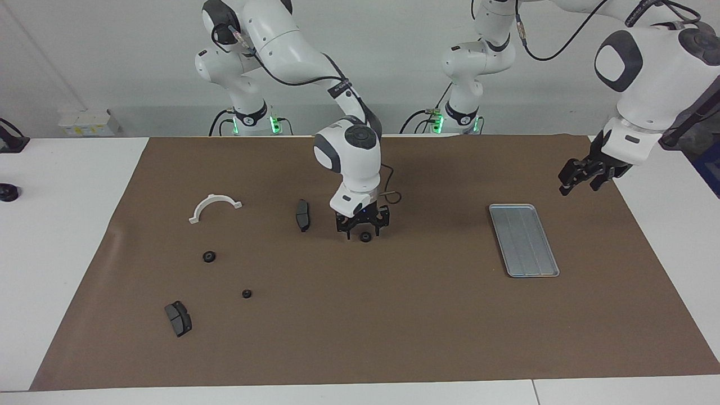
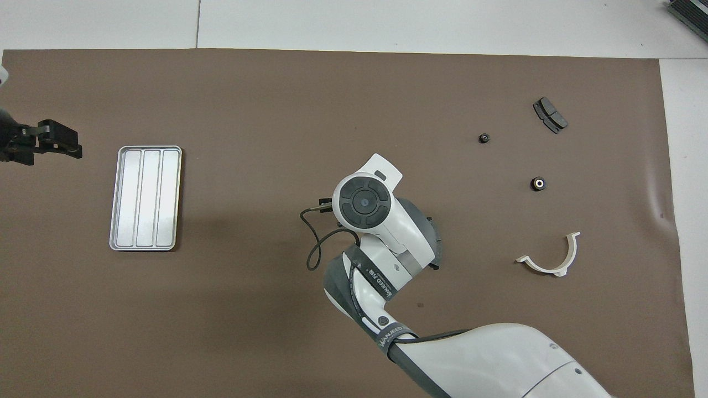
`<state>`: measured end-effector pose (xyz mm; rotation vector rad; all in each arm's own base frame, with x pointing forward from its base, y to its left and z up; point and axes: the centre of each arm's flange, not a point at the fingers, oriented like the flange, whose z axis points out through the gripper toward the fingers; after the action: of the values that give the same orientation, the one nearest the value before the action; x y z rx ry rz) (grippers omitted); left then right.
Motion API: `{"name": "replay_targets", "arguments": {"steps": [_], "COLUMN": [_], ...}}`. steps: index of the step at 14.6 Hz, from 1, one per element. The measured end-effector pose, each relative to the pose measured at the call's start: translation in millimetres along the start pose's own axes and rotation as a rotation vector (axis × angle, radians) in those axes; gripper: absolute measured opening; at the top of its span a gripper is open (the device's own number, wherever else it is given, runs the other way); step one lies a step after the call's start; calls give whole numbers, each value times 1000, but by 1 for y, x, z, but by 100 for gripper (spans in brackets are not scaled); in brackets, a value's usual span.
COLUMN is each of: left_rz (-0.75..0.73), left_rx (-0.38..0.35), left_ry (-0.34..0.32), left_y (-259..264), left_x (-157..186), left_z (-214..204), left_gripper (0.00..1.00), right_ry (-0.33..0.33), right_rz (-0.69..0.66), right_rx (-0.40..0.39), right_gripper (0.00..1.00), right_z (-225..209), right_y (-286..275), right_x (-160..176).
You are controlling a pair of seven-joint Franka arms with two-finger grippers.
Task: Place bearing gear from tray to pile
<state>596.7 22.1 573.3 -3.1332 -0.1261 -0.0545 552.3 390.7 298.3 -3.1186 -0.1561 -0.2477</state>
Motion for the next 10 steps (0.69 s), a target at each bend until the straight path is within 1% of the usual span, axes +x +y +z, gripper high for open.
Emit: {"name": "replay_targets", "arguments": {"steps": [1,2,3,4,5,6,7,10], "left_rz": [4,9,15,20,23,26,31,39], "left_rx": [1,1,0,-1,-1,-1,-2,-2], "left_ry": [0,1,7,15,19,20,18,15], "left_y": [2,5,9,11,13,15,18,22], "left_x": [-2,-4,-4,-3,-2,-2,-3,-4], "left_z": [0,2,8,13,18,22,25,26], "left_gripper": [86,93,99,100,100,100,100,100], "right_ry": [1,-4,-9,-11,-9,-8,-6,0], "right_rz": [-11,-17,-21,-25,-27,-28,-28,-28], "right_rx": [-6,-10,-13,-14,-12,-12,-10,-7], "right_gripper": [79,79,75,74,70,70,66,35], "right_z": [5,9,13,15,14,14,13,9], "right_y": [-2,-3,-5,-7,-8,-9,-9,-10], "right_x": [-2,-5,-7,-9,-9,-9,-9,-7]}}
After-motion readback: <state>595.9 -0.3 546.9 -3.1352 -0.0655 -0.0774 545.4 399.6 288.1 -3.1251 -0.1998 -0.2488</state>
